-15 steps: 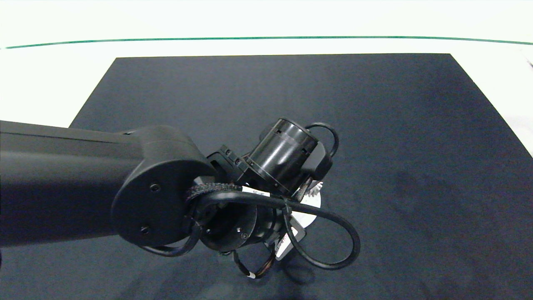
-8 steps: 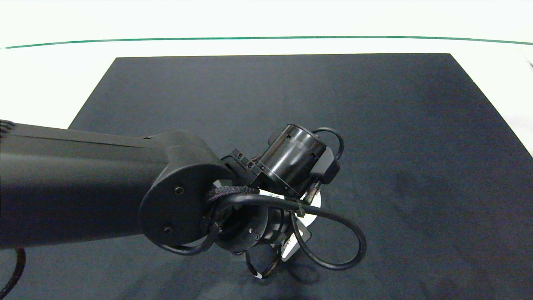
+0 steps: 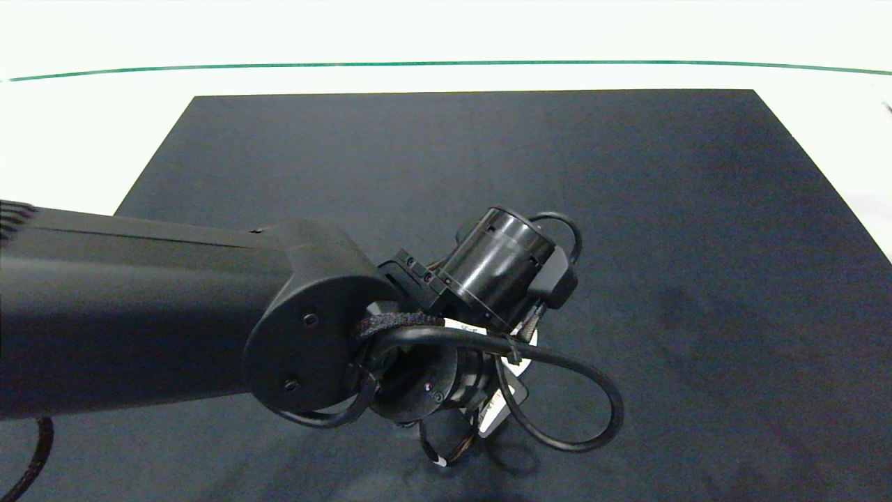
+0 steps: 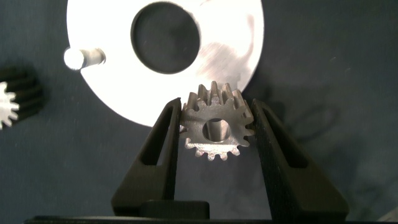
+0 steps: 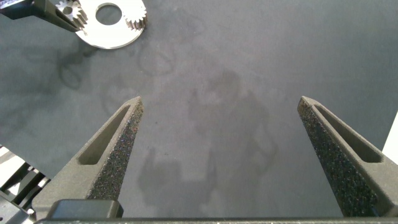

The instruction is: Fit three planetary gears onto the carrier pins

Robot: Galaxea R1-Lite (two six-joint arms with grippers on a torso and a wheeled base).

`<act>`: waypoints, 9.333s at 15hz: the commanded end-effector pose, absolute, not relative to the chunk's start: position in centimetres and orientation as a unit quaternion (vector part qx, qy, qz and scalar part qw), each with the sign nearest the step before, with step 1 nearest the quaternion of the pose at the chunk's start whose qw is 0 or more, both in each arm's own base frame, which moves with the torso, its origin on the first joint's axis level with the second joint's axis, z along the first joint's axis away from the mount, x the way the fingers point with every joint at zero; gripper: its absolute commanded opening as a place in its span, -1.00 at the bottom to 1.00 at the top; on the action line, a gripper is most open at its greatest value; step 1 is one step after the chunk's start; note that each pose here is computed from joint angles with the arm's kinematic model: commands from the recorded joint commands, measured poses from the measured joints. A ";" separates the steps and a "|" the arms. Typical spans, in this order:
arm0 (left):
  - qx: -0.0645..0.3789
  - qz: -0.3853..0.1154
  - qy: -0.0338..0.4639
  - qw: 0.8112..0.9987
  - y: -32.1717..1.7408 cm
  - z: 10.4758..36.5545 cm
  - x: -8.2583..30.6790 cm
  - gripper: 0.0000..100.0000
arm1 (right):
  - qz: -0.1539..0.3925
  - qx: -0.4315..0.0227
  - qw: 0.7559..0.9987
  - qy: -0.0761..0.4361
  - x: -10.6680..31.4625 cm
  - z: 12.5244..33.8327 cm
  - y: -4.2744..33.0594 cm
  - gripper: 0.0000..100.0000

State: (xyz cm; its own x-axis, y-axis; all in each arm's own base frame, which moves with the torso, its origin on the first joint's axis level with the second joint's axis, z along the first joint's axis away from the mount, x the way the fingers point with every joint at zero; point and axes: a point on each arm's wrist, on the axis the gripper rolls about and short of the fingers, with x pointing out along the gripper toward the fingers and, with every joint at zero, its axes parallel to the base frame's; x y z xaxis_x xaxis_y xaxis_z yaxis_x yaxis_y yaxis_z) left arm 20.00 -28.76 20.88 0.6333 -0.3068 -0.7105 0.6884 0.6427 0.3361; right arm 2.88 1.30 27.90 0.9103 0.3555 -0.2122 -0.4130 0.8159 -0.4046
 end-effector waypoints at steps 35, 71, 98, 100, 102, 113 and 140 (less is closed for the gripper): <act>0.303 -0.284 0.316 0.853 -28.7 20.8 20.6 1.00 | 0.204 -0.236 0.948 0.061 2.7 27.8 1.2 1.00; 0.177 -0.114 0.325 0.922 -20.4 23.8 30.4 1.00 | 0.204 -0.237 0.948 0.055 2.5 27.8 1.1 1.00; 0.173 -0.116 0.335 0.919 -21.2 22.4 30.9 0.00 | 0.204 -0.238 0.948 0.060 2.7 27.7 1.2 1.00; 0.173 -0.116 0.335 0.919 -21.2 22.4 30.9 -0.09 | 0.204 -0.239 0.947 0.061 2.7 27.6 1.2 1.00; 0.172 -0.115 0.335 0.919 -21.2 22.5 30.9 -0.18 | 0.204 -0.239 0.947 0.062 2.7 27.5 1.2 1.00; 0.166 -0.146 0.300 0.928 -22.4 24.9 28.5 -0.56 | 0.204 -0.239 0.947 0.061 2.7 27.6 1.2 1.00; 0.210 -0.196 0.312 0.906 -25.7 24.0 26.6 -0.56 | 0.205 -0.239 0.947 0.062 2.7 27.5 1.2 1.00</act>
